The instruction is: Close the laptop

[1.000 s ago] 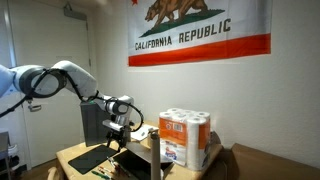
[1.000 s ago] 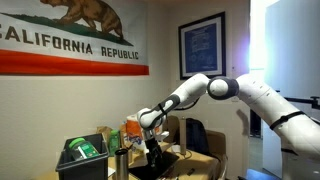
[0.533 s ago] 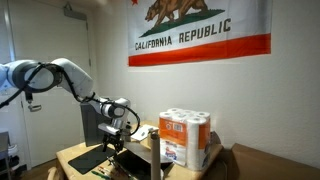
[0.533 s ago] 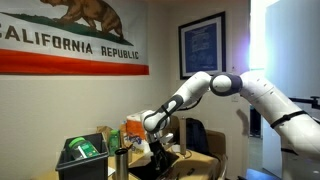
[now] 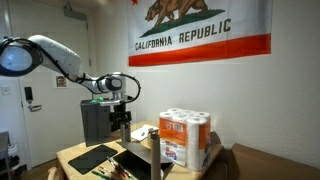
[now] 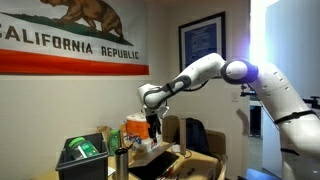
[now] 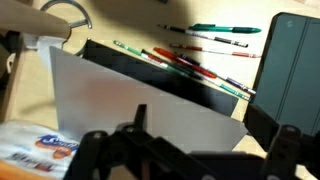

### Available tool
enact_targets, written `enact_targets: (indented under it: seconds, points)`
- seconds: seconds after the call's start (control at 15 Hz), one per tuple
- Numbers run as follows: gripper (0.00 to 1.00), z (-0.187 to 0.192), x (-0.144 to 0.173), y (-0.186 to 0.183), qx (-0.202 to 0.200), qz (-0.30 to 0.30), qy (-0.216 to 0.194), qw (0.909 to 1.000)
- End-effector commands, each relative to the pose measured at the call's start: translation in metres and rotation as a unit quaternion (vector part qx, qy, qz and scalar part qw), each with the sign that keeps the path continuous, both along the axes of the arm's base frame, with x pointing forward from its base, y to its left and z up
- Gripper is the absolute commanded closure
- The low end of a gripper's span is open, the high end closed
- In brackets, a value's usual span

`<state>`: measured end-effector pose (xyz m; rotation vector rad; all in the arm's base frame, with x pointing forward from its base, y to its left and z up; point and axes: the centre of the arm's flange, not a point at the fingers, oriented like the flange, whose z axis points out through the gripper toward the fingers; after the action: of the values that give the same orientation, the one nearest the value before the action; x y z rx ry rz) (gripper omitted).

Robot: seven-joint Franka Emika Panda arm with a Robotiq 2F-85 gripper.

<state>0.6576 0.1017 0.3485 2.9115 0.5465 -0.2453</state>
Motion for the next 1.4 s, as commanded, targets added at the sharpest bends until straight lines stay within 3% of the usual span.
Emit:
enact_targets:
  seconds: [0.0,0.33,0.6,1.0,1.33]
  points:
    - [0.0,-0.01,0.033,-0.009,-0.021,-0.006,-0.057,0.9982]
    - [0.0,-0.083,0.057,-0.01,-0.007,-0.008,-0.085,0.9963]
    - [0.0,-0.131,0.059,-0.003,-0.001,-0.006,-0.068,0.9976]
    - [0.0,-0.154,0.049,0.001,-0.012,-0.009,-0.029,0.9995]
    - [0.0,-0.177,0.028,0.006,0.002,-0.016,-0.006,0.9998]
